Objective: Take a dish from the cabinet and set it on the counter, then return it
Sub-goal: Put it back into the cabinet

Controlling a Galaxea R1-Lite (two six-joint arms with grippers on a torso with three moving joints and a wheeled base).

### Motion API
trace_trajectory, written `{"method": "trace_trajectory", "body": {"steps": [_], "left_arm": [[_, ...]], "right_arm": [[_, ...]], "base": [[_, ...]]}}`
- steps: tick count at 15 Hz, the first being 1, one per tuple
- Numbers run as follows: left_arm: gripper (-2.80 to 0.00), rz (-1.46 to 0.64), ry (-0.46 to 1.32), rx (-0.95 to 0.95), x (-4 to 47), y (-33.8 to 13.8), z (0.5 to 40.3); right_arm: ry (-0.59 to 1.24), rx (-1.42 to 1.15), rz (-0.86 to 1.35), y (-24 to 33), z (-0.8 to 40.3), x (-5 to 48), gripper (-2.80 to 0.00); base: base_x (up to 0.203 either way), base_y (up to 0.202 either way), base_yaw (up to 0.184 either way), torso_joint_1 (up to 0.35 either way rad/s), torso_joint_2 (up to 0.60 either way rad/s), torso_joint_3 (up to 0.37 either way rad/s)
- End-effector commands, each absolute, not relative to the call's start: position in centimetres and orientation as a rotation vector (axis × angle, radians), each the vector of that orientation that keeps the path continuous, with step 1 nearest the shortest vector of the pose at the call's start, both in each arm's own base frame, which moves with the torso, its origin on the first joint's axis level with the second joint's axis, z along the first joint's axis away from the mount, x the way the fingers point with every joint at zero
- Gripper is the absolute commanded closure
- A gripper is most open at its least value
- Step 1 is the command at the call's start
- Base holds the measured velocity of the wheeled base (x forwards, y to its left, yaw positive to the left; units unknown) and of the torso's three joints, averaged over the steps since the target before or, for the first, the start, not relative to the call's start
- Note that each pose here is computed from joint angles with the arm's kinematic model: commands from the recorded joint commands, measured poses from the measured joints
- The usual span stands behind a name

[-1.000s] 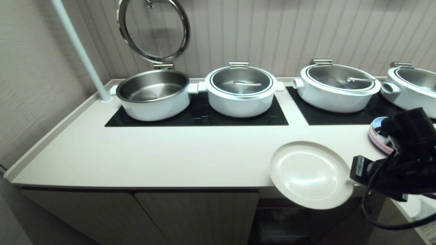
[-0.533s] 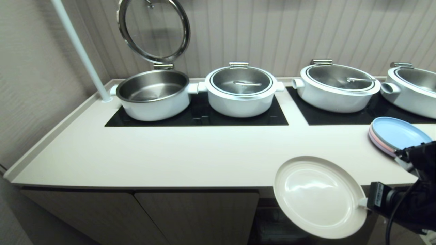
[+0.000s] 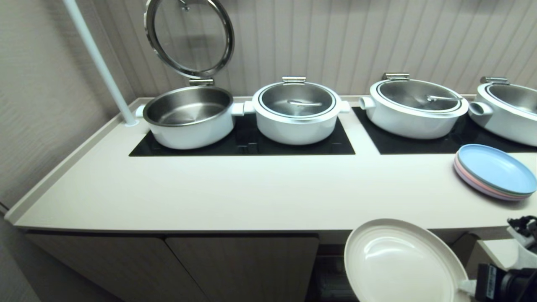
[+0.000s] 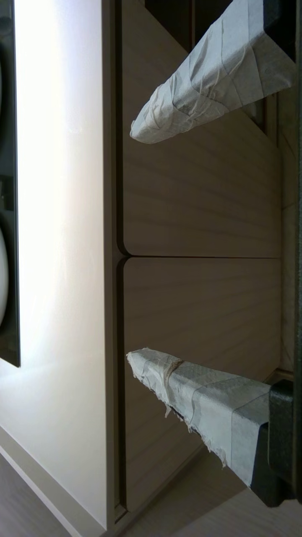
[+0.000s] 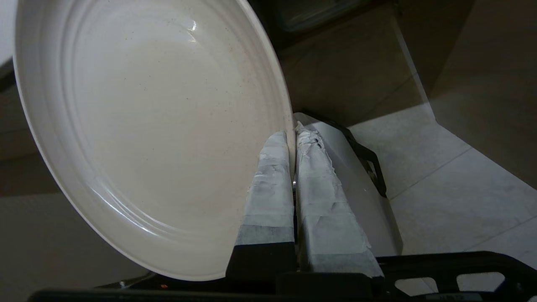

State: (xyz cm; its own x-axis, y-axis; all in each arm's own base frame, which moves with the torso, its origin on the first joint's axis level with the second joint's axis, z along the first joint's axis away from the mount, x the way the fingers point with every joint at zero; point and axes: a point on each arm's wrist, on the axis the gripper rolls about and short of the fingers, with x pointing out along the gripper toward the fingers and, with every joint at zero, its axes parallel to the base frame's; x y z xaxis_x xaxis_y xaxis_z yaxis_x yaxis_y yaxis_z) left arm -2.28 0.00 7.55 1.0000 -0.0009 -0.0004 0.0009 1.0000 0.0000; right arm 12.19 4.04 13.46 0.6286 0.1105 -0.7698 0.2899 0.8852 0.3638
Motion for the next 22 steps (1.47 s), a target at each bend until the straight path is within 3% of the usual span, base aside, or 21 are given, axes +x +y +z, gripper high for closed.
{"method": "trace_trajectory", "body": {"steps": [1, 22], "left_arm": [[-2.8, -0.001, 0.0, 0.0, -2.3, 0.0, 7.5], [-2.8, -0.001, 0.0, 0.0, -2.3, 0.0, 7.5]], "right_arm": [[0.884, 0.494, -0.101, 3.6, 13.1, 10.8, 0.0], [0.931, 0.573, -0.068, 2.1, 10.0, 5.9, 0.0]], "base": [[0.0, 0.0, 0.0, 0.0, 0.0, 0.0], [0.0, 0.0, 0.0, 0.0, 0.0, 0.0]]}}
